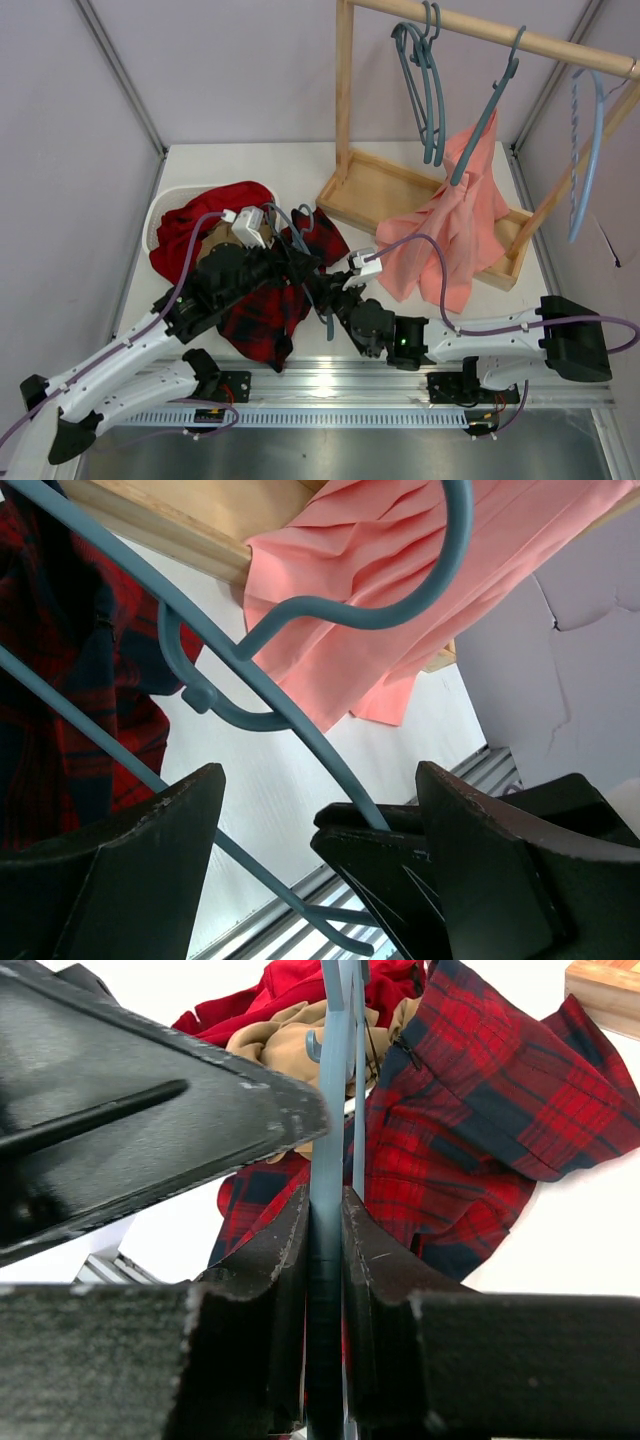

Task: Place the skirt on the hanger

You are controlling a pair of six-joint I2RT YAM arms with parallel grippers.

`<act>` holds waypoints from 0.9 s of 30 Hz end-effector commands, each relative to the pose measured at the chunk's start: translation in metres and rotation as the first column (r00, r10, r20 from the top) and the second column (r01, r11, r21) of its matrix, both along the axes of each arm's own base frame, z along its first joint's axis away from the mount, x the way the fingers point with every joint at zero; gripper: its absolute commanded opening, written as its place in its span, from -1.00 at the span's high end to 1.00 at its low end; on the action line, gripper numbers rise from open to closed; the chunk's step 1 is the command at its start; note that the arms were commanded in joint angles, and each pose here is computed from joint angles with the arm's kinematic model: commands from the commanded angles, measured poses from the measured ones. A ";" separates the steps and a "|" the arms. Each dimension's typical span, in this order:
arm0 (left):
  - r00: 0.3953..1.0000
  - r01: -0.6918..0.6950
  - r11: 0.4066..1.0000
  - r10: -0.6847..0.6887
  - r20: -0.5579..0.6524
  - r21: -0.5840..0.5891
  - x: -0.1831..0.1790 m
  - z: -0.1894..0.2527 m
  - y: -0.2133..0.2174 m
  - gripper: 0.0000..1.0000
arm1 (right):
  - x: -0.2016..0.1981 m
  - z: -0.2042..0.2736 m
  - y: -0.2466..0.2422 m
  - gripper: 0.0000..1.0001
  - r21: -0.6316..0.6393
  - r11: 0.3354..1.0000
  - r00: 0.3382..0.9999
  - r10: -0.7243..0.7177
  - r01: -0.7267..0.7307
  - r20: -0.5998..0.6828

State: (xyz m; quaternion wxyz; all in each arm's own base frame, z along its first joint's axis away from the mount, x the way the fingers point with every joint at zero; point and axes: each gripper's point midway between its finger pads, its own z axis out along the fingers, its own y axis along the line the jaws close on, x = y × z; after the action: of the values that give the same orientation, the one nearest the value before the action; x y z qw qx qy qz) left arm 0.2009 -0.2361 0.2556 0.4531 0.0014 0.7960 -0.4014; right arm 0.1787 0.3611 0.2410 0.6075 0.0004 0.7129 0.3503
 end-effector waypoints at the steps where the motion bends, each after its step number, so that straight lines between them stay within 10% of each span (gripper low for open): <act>1: 0.999 -0.041 0.997 0.040 -0.008 -0.067 0.006 0.011 -0.002 -0.65 | 0.006 0.044 0.000 1.00 0.180 0.982 0.998 -0.062 0.061 0.003; 15: 0.997 -0.058 0.987 0.049 -0.061 -0.150 0.023 0.015 -0.028 -0.28 | 0.001 0.036 0.009 1.00 0.104 0.994 0.999 -0.032 0.028 0.037; 20: 0.998 -0.062 0.981 0.057 -0.031 -0.186 0.025 0.022 -0.028 0.34 | 0.002 0.030 0.009 1.00 0.032 0.999 0.998 -0.026 0.024 0.051; 27: 0.996 -0.066 0.981 0.075 0.047 -0.182 0.028 0.040 -0.019 0.60 | -0.007 0.019 0.021 0.82 -0.012 0.998 0.998 0.056 -0.056 0.018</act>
State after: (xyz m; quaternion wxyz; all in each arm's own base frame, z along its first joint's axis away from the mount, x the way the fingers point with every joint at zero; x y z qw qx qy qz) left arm 0.2202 -0.2582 0.2523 0.4333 -0.0625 0.7892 -0.4307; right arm 0.1772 0.3700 0.2452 0.6148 -0.0253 0.7118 0.3386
